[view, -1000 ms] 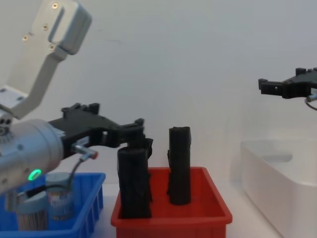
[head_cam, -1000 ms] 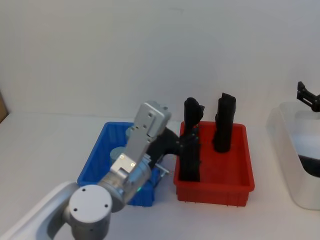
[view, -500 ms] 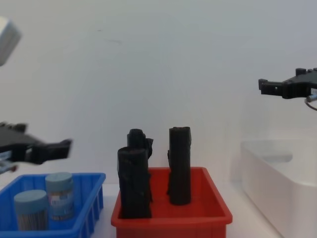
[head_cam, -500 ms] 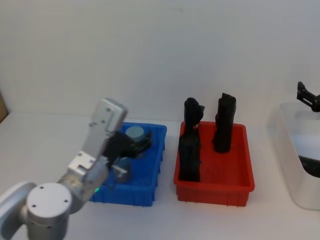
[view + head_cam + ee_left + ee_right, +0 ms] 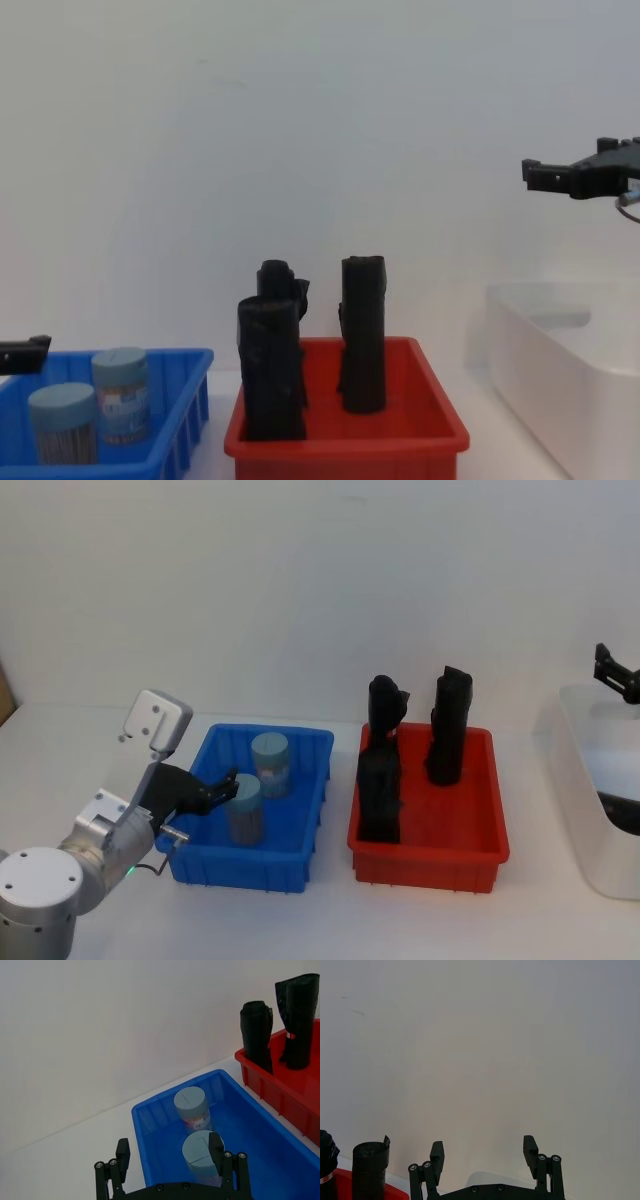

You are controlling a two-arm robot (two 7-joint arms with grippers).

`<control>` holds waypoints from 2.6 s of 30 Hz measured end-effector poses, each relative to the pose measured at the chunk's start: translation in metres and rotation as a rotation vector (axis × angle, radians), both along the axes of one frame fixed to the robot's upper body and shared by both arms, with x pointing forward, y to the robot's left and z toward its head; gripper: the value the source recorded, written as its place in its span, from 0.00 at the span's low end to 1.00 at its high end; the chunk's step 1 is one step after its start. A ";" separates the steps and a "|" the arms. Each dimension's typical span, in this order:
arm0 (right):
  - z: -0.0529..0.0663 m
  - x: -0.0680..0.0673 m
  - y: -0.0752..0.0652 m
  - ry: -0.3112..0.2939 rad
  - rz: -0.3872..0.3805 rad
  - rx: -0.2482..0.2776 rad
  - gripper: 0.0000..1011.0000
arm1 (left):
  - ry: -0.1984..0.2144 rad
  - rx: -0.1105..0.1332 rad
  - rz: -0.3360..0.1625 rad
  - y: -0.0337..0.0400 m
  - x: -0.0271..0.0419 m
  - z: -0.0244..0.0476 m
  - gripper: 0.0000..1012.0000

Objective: Pick the cotton swabs from the blue box and place them into the white box.

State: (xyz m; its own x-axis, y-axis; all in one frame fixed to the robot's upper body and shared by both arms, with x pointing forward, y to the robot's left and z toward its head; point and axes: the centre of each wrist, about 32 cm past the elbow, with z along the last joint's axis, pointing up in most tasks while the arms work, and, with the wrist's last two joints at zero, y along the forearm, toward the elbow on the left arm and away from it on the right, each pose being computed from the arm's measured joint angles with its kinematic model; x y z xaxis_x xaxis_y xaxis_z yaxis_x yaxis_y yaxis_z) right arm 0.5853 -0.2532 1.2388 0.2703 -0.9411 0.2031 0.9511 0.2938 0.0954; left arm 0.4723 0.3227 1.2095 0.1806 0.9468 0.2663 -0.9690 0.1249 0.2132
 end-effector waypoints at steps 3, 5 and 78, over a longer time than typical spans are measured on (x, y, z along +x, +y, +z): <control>0.000 0.000 0.000 0.000 0.000 0.000 0.99 | 0.001 -0.003 -0.011 0.0047 0.0029 -0.0015 0.99; 0.000 0.000 0.000 0.000 0.000 0.000 0.99 | -0.001 -0.006 -0.019 0.0066 0.0046 -0.0020 0.99; 0.000 0.000 0.000 0.000 0.000 0.000 0.99 | 0.226 -0.082 -0.174 0.0188 0.0637 -0.0319 0.67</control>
State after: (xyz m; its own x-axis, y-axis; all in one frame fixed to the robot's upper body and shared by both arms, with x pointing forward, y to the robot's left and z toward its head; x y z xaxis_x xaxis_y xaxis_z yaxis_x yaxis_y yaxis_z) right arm 0.5853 -0.2532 1.2388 0.2703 -0.9411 0.2031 0.9511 0.2938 0.0956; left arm 0.5360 0.3414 1.1776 0.3876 0.9133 0.1246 -0.8609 0.3104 0.4032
